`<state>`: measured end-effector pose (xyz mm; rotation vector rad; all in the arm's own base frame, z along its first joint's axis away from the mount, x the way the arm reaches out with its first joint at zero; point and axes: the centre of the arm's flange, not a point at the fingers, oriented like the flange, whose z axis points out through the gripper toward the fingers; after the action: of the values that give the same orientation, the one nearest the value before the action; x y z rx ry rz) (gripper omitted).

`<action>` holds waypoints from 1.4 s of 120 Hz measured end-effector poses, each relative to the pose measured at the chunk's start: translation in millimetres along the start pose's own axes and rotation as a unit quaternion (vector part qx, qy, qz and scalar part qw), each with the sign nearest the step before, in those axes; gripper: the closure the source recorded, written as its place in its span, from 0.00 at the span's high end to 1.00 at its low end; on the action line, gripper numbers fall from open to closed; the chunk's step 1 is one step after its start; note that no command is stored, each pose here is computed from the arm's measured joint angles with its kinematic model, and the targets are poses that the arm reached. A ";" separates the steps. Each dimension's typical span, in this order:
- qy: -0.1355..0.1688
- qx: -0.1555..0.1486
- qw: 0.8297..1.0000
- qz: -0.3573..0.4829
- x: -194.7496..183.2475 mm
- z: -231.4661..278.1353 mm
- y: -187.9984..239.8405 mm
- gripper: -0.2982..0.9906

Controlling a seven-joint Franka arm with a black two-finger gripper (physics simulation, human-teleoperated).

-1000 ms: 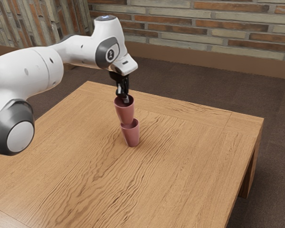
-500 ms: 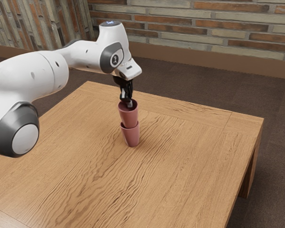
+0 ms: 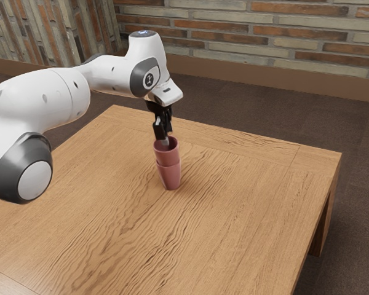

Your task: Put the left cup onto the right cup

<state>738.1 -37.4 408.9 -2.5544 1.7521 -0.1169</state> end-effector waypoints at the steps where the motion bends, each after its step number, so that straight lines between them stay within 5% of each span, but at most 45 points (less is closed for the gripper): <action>1: 0.000 0.000 1.000 0.000 0.1 0.0 0.1 0.62; 34: 0.000 0.000 1.000 0.004 0.8 -2.0 0.7 0.73; 93: 0.001 0.001 1.000 0.008 -5.3 -42.6 10.3 0.76; 168: -0.044 -0.018 0.999 -0.022 -54.2 -120.4 64.6 0.77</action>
<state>648.3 -9.1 521.8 -2.5813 1.6836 0.0245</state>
